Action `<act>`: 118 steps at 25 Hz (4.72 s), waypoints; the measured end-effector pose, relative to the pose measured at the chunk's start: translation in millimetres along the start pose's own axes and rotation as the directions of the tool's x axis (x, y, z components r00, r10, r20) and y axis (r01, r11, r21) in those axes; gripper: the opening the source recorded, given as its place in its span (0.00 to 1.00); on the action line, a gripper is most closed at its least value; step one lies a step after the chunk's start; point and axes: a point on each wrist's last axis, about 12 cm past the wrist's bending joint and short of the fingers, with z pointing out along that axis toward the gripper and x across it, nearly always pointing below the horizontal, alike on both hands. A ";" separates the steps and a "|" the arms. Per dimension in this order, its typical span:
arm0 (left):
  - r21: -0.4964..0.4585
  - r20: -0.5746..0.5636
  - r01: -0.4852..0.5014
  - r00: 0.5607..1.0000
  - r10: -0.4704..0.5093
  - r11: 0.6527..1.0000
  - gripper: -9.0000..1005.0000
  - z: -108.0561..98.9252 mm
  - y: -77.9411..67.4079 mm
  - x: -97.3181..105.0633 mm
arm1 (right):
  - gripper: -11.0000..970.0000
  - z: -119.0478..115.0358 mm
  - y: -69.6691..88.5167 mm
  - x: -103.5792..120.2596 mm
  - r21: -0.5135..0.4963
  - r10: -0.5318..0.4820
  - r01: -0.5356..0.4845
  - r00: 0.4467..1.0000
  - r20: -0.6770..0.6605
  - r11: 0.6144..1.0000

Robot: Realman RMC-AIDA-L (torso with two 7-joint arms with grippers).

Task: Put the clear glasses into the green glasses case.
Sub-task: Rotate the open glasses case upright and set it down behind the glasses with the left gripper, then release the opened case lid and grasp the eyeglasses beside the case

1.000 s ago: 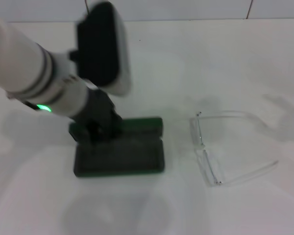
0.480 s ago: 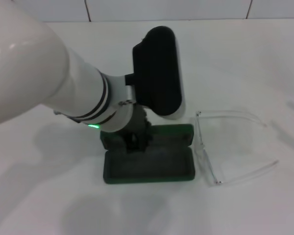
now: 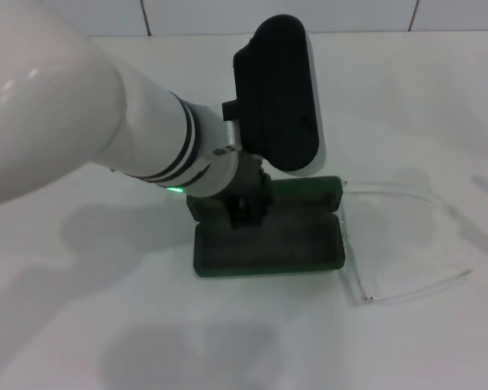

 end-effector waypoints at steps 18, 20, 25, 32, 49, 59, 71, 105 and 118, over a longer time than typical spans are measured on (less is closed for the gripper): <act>-0.075 0.028 -0.031 0.999 0.033 0.997 0.20 19.5 -4.2 0.6 | 0.74 -1.7 -0.6 -1.2 0.008 -0.006 0.006 1.000 0.001 1.000; -0.077 0.030 -0.031 0.999 0.033 0.997 0.20 19.6 -4.0 0.6 | 0.74 -1.8 -0.7 -1.5 0.009 -0.007 0.007 1.000 0.002 1.000; -0.083 0.033 -0.033 0.999 0.036 0.996 0.21 19.6 -3.5 0.9 | 0.74 -1.8 -1.4 -1.8 0.014 -0.010 0.010 1.000 0.002 1.000; -0.083 0.033 -0.035 0.999 0.038 0.996 0.24 20.1 -4.0 2.4 | 0.74 -1.1 -1.9 -1.9 0.015 -0.011 0.011 1.000 0.006 1.000; -0.099 0.078 -0.022 0.996 0.030 0.995 0.43 6.9 -4.4 -4.0 | 0.74 -1.0 -2.6 -0.1 0.022 -0.017 0.018 1.000 -0.009 1.000; -0.047 0.468 0.243 0.862 -0.193 0.969 0.48 -76.6 24.3 9.1 | 0.74 32.3 -11.7 5.9 -0.129 0.018 -0.056 0.961 -0.276 0.990; 0.263 0.816 0.339 0.421 -0.396 0.903 0.48 -141.5 22.2 120.7 | 0.73 140.6 -29.8 -2.0 0.000 0.155 -0.307 0.480 -0.863 0.952; 0.092 0.852 0.301 0.470 -0.232 0.949 0.47 -101.3 8.8 168.8 | 0.73 284.5 20.0 58.4 0.355 0.336 -0.113 -0.162 -0.928 0.928; 0.125 0.846 0.280 0.470 -0.250 0.952 0.47 -88.6 18.8 165.3 | 0.72 288.0 18.3 65.8 0.353 0.338 -0.094 -0.141 -0.930 0.931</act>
